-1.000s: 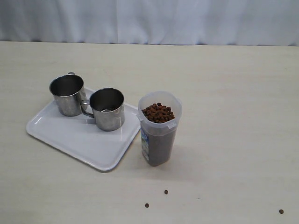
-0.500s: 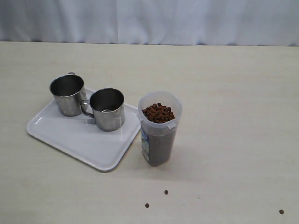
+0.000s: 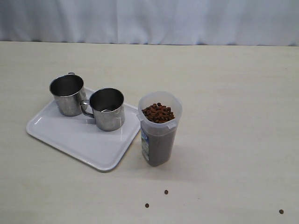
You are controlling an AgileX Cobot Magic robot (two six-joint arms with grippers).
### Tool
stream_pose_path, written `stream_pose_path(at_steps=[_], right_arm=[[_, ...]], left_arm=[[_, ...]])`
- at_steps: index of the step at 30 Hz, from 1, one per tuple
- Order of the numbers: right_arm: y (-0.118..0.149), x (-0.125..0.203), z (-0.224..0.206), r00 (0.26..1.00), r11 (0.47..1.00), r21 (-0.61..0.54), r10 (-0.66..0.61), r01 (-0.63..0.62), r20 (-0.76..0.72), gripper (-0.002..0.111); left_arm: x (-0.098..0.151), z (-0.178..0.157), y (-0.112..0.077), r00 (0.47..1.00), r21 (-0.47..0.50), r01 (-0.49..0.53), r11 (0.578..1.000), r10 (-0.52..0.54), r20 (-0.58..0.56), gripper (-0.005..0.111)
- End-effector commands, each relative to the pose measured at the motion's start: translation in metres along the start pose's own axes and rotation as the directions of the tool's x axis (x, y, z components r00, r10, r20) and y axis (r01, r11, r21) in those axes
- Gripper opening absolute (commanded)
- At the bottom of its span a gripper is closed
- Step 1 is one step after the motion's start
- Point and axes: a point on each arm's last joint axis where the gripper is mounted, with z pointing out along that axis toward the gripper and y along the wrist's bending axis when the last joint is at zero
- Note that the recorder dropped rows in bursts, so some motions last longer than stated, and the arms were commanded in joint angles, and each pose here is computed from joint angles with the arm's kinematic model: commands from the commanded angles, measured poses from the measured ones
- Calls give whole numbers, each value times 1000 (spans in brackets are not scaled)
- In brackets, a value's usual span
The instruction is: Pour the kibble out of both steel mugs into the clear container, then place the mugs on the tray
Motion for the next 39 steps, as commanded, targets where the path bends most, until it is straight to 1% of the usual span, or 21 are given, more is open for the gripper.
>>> stream_pose_path(at_steps=[1,4,13,19,29,39], right_arm=[[-2,1,0,1000,999,47,25,-24,-7,5],[-4,2,0,1000,997,67,27,-26,-9,5],[-4,2,0,1000,997,69,27,-26,-11,5],[-8,2,-1,999,990,139,34,-32,-14,5],[-11,2,-1,999,979,198,45,-41,-16,5],[-11,2,-1,999,979,201,45,-41,-17,5]], left_arm=[[-1,0,0,1000,-1,0,1000,0,14,0],[-1,0,0,1000,-1,0,1000,0,14,0],[-1,0,0,1000,-1,0,1000,0,14,0],[-1,0,0,1000,-1,0,1000,0,14,0],[0,0,0,1000,-1,0,1000,0,6,0],[0,0,0,1000,-1,0,1000,0,6,0]])
